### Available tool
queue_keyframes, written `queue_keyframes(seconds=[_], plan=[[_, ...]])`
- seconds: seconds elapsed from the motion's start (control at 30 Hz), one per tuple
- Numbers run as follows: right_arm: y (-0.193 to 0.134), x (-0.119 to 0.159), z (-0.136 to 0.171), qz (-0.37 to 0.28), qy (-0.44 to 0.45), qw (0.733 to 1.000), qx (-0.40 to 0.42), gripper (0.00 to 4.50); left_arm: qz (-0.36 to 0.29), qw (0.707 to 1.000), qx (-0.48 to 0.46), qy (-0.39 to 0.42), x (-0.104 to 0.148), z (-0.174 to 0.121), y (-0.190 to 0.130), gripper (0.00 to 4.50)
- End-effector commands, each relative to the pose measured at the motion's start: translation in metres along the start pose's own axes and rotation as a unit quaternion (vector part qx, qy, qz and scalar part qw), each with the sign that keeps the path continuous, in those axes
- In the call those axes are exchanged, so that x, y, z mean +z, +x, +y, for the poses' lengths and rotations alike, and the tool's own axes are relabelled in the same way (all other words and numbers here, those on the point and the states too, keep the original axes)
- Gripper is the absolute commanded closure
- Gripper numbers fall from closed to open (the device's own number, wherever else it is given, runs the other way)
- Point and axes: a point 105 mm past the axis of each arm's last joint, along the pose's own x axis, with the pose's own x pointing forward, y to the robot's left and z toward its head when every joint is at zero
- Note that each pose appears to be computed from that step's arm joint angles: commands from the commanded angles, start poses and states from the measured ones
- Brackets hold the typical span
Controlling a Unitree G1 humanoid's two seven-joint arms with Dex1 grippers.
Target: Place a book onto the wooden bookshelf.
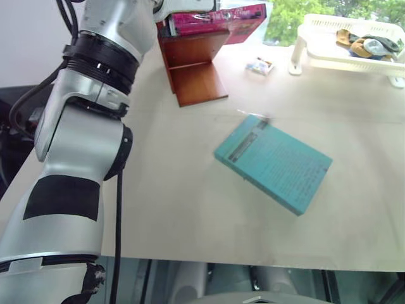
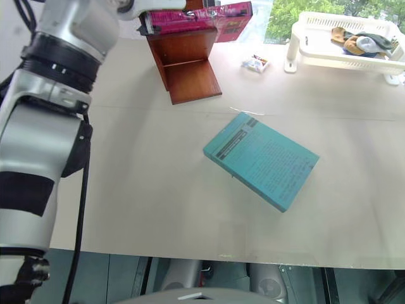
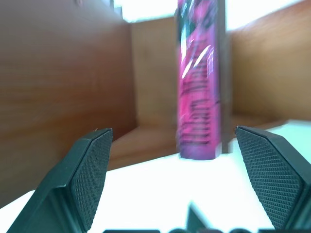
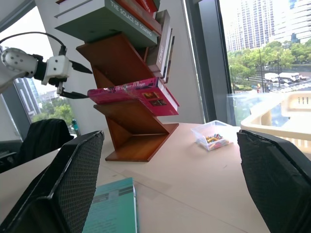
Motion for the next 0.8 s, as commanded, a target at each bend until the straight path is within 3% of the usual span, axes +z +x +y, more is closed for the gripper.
queue_keyframes(seconds=[0.03,0.13,0.33,0.5,0.6,0.73,0.8], plan=[[0.0,0.01,0.006,-0.006,-0.021,0.999,0.026,0.0,-0.069,0.997,0.005,-0.022,0.007,0.012,-0.026,0.07],[0.0,0.011,0.006,-0.004,-0.021,0.999,0.026,0.0,-0.161,0.983,-0.076,-0.045,0.018,-0.017,-0.038,0.07],[-0.002,0.009,0.008,0.004,-0.016,0.999,0.028,0.0,-0.26,0.934,-0.212,-0.124,0.01,-0.096,-0.046,0.07],[-0.017,-0.002,0.011,0.04,0.002,0.999,0.014,0.0,-0.252,0.91,-0.229,-0.237,-0.022,-0.144,-0.045,0.07],[-0.03,-0.012,0.013,0.08,0.018,0.997,-0.002,0.0,-0.215,0.888,-0.25,-0.32,-0.056,-0.192,-0.043,0.07],[-0.056,-0.045,0.013,0.178,0.039,0.983,-0.036,0.0,-0.206,0.877,-0.179,-0.396,-0.089,-0.229,-0.044,0.07],[-0.073,-0.064,0.013,0.226,0.046,0.971,-0.056,0.0,-0.2,0.86,-0.19,-0.429,-0.101,-0.255,-0.05,0.07]])
